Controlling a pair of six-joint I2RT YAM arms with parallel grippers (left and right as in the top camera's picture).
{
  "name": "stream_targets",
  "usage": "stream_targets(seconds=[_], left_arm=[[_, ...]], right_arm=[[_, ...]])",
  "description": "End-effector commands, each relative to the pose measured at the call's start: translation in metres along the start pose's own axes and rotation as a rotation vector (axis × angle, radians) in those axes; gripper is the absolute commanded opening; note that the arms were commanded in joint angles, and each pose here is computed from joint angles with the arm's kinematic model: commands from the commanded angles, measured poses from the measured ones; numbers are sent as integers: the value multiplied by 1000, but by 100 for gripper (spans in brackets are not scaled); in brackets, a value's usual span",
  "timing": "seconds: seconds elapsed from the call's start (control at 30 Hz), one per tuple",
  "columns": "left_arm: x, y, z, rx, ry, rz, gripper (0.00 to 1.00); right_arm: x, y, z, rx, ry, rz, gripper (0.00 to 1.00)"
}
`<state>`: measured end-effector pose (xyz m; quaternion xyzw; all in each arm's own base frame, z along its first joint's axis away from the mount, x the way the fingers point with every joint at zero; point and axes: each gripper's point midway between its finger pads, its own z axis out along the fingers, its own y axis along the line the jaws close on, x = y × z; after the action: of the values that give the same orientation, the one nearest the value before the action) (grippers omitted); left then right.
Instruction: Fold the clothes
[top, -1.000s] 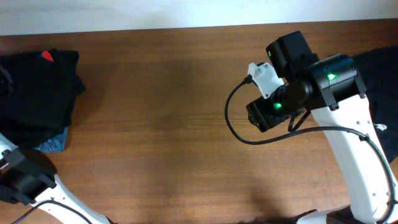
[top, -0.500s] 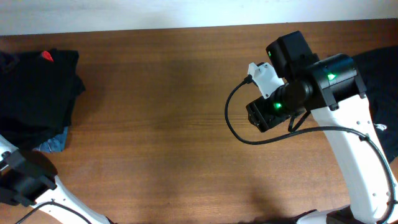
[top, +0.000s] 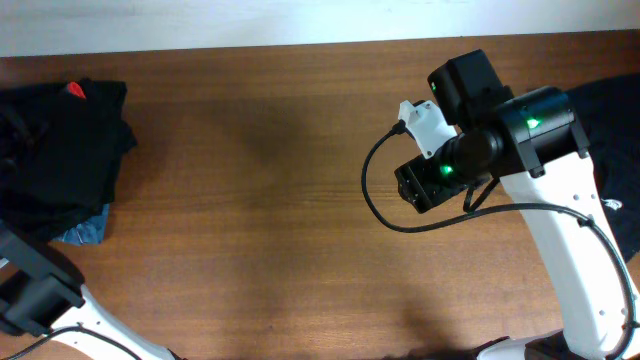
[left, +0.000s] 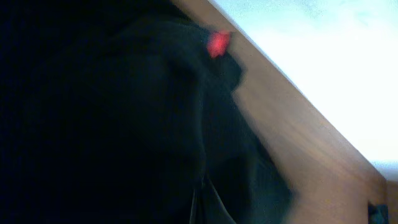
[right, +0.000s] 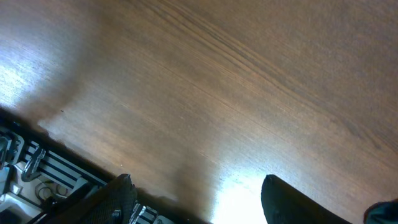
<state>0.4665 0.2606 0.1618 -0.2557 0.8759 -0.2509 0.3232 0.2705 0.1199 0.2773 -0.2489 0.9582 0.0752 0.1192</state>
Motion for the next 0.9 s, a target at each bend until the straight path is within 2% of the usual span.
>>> stream_targets(seconds=[0.0,0.13,0.37,0.4,0.43,0.47,0.5,0.73,0.8,0.87], left_arm=[[21,46,12,-40,14,-100,1],[41,91,13,-158,24,-151,3],[56,106,21,-176,33,-161,8],[57,108,22,-183,35,-162,12],[57,111,21,-203,36,-163,21],[58,114,21,-218,38,-163,25],[59,117,20,-238,39,-163,39],[55,114,17,-239,32,-153,49],[46,104,6,-240,4,-131,54],[27,81,-14,-238,-57,-77,60]], right_arm=[[-2,0,-5,10,-17,3,70],[-2,0,-5,11,-18,3,70],[-3,0,-5,10,-20,3,70],[-3,0,-5,10,-20,3,71],[-3,0,-5,10,-20,3,71],[-3,0,-5,10,-20,3,71],[-3,0,-5,11,-21,2,71],[-7,-1,-5,13,-36,0,72],[-11,-1,-5,16,-56,-2,72],[-20,-3,-6,21,-90,-6,76]])
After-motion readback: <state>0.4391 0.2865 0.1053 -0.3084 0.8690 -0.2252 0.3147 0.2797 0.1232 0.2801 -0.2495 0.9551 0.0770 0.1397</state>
